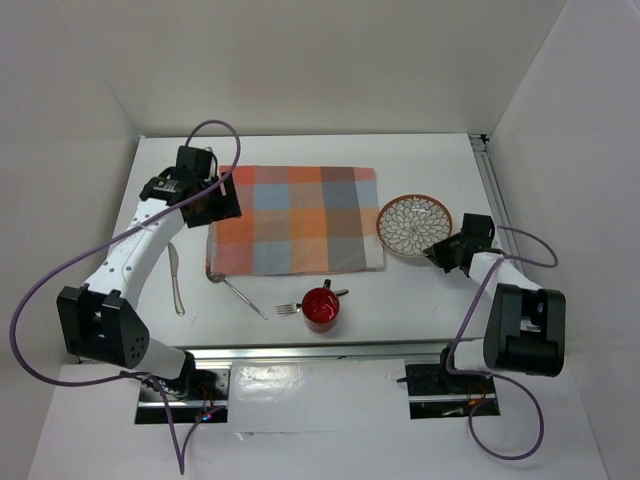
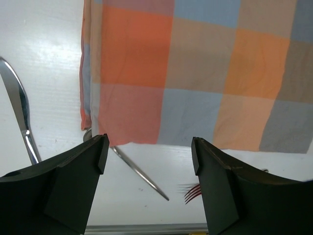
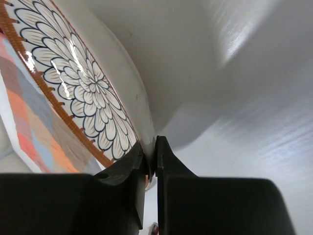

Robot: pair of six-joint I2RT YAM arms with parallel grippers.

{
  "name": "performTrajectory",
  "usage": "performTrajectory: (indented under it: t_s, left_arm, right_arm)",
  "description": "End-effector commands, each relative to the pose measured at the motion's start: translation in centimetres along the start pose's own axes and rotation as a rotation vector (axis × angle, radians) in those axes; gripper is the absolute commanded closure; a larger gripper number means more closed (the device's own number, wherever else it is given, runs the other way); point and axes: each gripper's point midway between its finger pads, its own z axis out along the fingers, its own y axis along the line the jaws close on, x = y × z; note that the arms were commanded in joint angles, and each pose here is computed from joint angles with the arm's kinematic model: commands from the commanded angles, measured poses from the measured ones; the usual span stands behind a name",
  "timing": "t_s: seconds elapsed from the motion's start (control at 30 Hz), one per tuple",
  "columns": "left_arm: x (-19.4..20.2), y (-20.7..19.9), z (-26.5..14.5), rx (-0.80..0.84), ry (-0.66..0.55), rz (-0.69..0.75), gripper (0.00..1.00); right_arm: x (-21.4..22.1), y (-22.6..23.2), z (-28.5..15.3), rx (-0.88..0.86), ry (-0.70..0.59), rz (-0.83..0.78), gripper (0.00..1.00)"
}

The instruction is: Set the dinner table for one person

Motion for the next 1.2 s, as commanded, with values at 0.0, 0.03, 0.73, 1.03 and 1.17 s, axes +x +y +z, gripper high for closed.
performTrajectory:
  t_s: [0.0,0.03,0.73,1.03,1.17]
  left_arm:
    - [-3.0,-1.6,-1.3,0.049,-0.074,0.026,0.14]
    - [-3.1,-1.6,-1.5,0.049,-0.074,0.026,0.14]
    - [-3.9,4.9,-4.6,-0.167,-0.119,-0.117,0.01]
    - [-2.7,6.9,-5.3,-0.220,-0.113,-0.153,0.03]
    - [-1.6,7.6,-4.9,-0.243,-0.075,-0.178,0.03]
  right_arm:
    - [-3.0,3.6,-2.9,-0.088,-0.129,-0.062,1.00]
    - [-3.5,4.5,-3.6,-0.114,-0.147,-0.079,1.00]
    - [17.1,27.5,1.2,-0.571,0.475,-0.624,1.00]
    - [21.3,28.1,4.3,-0.491,0.582,-0.617,1.00]
    - [22.3,26.7,4.3,-0.467,0.621,-0.601,1.00]
